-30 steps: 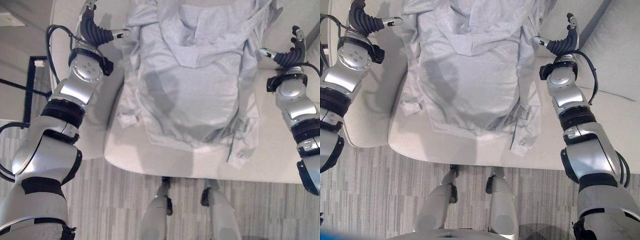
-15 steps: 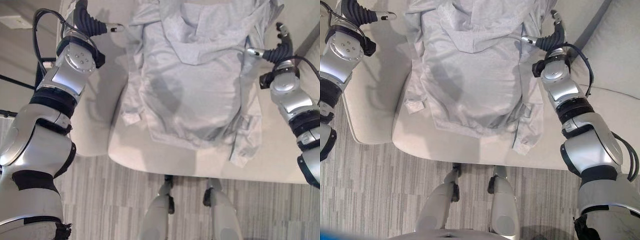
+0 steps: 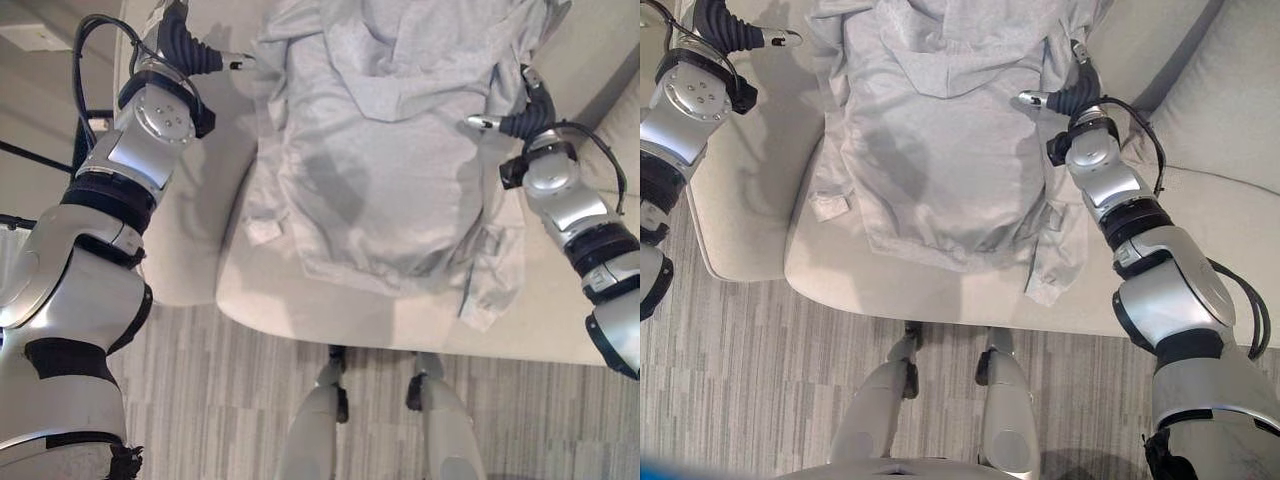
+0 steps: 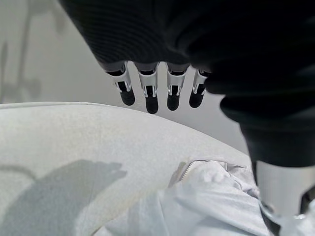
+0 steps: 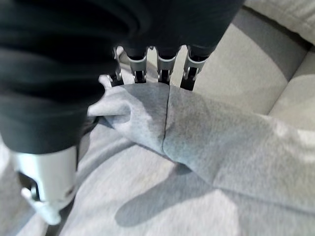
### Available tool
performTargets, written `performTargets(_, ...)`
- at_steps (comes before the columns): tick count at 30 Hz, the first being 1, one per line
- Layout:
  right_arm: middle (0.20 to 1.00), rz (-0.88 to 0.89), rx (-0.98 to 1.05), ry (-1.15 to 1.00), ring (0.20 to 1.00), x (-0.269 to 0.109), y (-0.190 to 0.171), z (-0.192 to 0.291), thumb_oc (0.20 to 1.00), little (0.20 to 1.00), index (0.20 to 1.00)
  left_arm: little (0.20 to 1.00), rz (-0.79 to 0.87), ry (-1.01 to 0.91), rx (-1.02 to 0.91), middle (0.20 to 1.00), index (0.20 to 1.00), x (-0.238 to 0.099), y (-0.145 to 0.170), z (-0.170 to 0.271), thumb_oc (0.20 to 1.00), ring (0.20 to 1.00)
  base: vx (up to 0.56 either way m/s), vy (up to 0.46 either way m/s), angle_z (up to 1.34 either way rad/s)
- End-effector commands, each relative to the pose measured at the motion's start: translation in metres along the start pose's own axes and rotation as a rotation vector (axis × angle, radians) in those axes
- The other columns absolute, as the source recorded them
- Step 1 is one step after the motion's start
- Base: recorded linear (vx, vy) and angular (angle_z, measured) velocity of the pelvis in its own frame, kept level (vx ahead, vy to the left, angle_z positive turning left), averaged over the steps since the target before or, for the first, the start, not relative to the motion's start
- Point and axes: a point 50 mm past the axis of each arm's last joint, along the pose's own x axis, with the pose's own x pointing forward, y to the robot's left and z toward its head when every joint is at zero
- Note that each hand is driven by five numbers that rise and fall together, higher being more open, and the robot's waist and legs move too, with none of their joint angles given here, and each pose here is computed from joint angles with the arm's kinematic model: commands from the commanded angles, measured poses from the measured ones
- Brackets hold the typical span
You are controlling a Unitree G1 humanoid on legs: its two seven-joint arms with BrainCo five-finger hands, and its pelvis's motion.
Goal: Hang the clothes on the sofa on the clothes rack.
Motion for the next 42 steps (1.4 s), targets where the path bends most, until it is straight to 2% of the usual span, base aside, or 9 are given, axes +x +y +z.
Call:
performTargets(1,1.000,-0.025,0.051,-0.087,1.000,0.007,-0.005,0.027,1.000,1.000,1.000,1.000,0.050,-0.008,0.052,1.000,1.000,0.010,0.019,0.009,1.000,1.000,0.00,0.000,0.00)
performTargets(12,1.000,-0.029,0.069,-0.162,1.000,0.010,0.001,0.050,1.000,1.000,1.000,1.000,0.016,-0.010,0.061,1.000,1.000,0.015,0.010,0.019,1.000,1.000,0.00,0.000,-0.02)
performTargets(23,1.000,-0.018,0.122,-0.263,1.000,0.006,0.007,0.074,1.000,1.000,1.000,1.000,0.020,-0.002,0.108,1.000,1.000,0.018,0.015,0.021,1.000,1.000,0.01,0.001,-0.06)
performTargets(33,1.000,-0.010,0.130,-0.319,1.000,0.001,0.007,0.080,1.000,1.000,1.000,1.000,0.108,0.008,0.127,1.000,1.000,0.021,0.046,0.019,1.000,1.000,0.01,0.008,-0.05)
performTargets(39,1.000,0.020,0.134,-0.348,1.000,-0.005,0.013,0.083,1.000,1.000,1.000,1.000,0.184,0.049,0.126,1.000,1.000,0.015,0.072,0.002,1.000,1.000,0.01,-0.006,-0.06)
performTargets(42,1.000,0.010,0.136,-0.350,1.000,-0.006,0.007,0.080,1.000,1.000,1.000,1.000,0.198,0.044,0.120,1.000,1.000,0.014,0.072,0.001,1.000,1.000,0.00,-0.086,-0.15)
